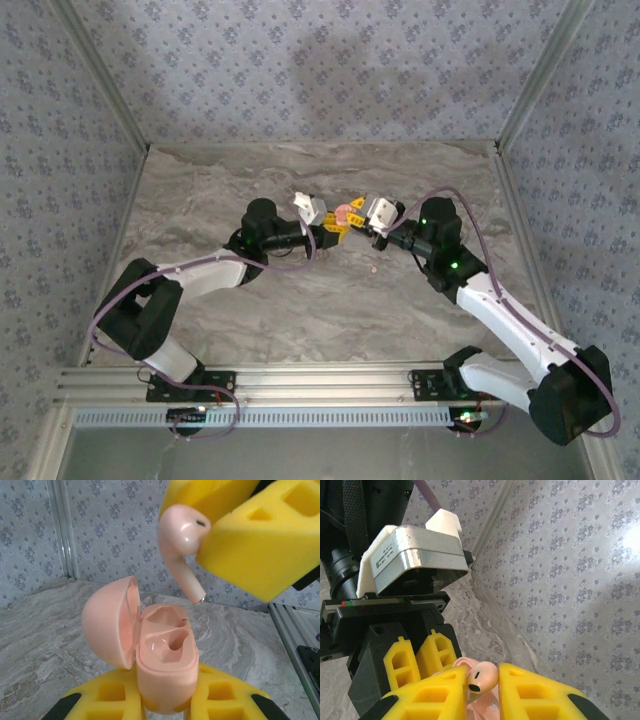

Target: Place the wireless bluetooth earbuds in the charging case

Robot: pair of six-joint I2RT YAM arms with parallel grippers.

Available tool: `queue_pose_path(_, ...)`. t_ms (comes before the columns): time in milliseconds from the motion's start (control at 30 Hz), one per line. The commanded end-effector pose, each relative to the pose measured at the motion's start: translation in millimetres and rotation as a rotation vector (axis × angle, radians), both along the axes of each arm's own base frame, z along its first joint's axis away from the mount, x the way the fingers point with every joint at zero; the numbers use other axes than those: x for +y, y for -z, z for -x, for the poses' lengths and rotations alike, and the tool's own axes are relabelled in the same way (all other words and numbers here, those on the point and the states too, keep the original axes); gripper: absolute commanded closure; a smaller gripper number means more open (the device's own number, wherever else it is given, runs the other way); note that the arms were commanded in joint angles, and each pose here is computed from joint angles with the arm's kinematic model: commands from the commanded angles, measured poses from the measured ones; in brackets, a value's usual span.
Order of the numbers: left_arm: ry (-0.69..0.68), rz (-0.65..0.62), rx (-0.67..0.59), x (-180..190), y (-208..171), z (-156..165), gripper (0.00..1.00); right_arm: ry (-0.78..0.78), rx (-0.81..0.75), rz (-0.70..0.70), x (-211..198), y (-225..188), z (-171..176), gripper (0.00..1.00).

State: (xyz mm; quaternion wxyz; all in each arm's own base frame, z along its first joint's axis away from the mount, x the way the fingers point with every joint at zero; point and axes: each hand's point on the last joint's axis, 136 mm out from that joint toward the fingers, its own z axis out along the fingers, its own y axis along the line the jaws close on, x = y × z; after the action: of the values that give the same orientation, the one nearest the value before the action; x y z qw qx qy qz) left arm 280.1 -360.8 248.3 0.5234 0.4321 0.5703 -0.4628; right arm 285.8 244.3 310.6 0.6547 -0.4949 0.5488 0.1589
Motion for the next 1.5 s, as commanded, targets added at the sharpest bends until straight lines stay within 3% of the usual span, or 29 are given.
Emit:
queue_pose_path(0, 0.006, 0.065, -0.042, 2, -27, 5, 0.92, -0.019, -0.055, 0.007, 4, -16, 0, 0.78)
queue_pose_path(700, -0.025, 0.127, 0.021, 2, -42, -4, 0.92, -0.025, -0.069, 0.002, 10, -12, -9, 0.79)
queue_pose_path(933, -0.053, 0.063, 0.019, 2, -26, -8, 0.92, -0.021, -0.050, -0.031, 5, -20, -7, 0.79)
queue_pose_path(1100, -0.101, -0.049, -0.009, 10, 6, -11, 0.93, 0.000, 0.109, -0.014, -7, -1, 1, 0.79)
queue_pose_path(1467, -0.169, -0.161, -0.139, 33, 49, -6, 0.93, 0.171, 0.709, -0.059, -28, 85, 25, 0.80)
